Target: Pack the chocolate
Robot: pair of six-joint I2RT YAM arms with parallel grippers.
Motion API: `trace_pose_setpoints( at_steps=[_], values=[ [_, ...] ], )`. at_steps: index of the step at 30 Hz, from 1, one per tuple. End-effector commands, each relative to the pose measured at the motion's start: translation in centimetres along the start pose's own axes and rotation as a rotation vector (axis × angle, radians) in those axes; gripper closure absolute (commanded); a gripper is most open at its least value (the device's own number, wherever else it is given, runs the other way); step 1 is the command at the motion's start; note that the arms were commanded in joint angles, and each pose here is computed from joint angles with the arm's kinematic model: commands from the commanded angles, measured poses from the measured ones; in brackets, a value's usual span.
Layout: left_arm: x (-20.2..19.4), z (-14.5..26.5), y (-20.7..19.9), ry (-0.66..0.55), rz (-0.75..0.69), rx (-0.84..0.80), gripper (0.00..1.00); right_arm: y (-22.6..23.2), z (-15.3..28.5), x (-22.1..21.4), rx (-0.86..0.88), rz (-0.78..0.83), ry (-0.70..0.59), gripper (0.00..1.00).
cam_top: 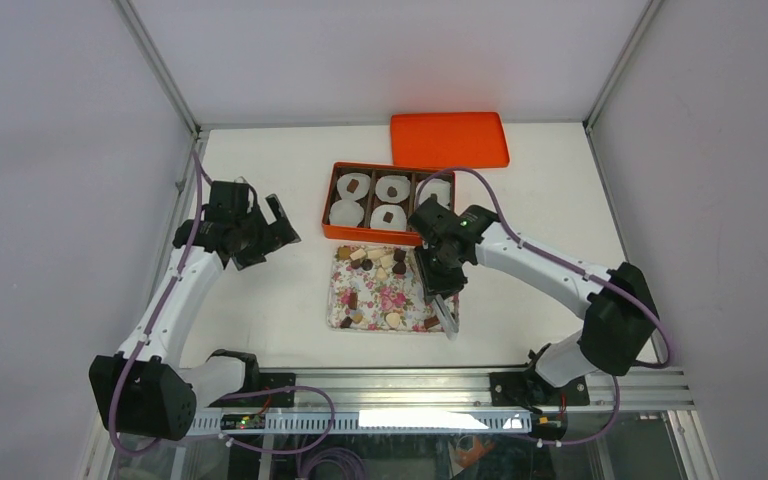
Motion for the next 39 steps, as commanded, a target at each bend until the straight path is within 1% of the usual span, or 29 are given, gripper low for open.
trace_pose_setpoints(
  at_steps=[1,8,12,15,17,21,24,28,33,39],
  values=[
    [0.6,0.0,-1.2,-0.003,-0.033,-0.076,0.01,1.6,0.3,2.1,0.049,0.010,-0.055,0.67],
    [0.0,-0.5,-1.6,0.045,-0.042,-0.106,0.01,2.2,-0.5,3.3,0.046,0.034,-0.049,0.66],
    [-0.3,-0.5,-1.4,0.049,-0.041,-0.102,0.01,2.7,-0.6,4.3,0.045,0.034,-0.060,0.65],
    [-0.5,-0.5,-1.3,0.049,-0.042,-0.102,0.01,2.8,-1.0,4.7,0.026,0.031,-0.053,0.62],
    [-0.7,-0.5,-1.2,0.050,-0.042,-0.101,0.01,2.7,-1.4,4.9,0.008,0.023,-0.046,0.58],
    [-0.6,-0.4,-1.2,0.046,-0.046,-0.104,0.01,2.6,-1.9,5.4,-0.028,0.003,-0.042,0.58],
    [-0.6,-0.3,-1.2,0.042,-0.054,-0.106,0.01,1.9,-2.4,5.9,-0.090,-0.027,-0.054,0.57],
    [-0.5,-0.2,-1.1,0.035,-0.063,-0.104,0.01,1.6,-2.8,6.1,-0.117,-0.066,-0.063,0.57],
    [-0.6,-0.3,-1.2,0.043,-0.060,-0.105,0.01,1.4,-3.8,5.7,-0.154,-0.093,-0.024,0.57],
    [-0.3,-0.3,-1.3,0.039,-0.063,-0.107,0.01,2.7,-3.4,5.9,-0.101,-0.088,-0.043,0.54]
  ],
)
Point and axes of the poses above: each gripper's point midway between its finger pads, its own z axis back along the fingers, its own y axis along the line the jaws close on, x = y × z, the point moved 2 cm from there along z, back along the fingers, and after that the axes turned 1 degree about -z, right-handed, at the moved point
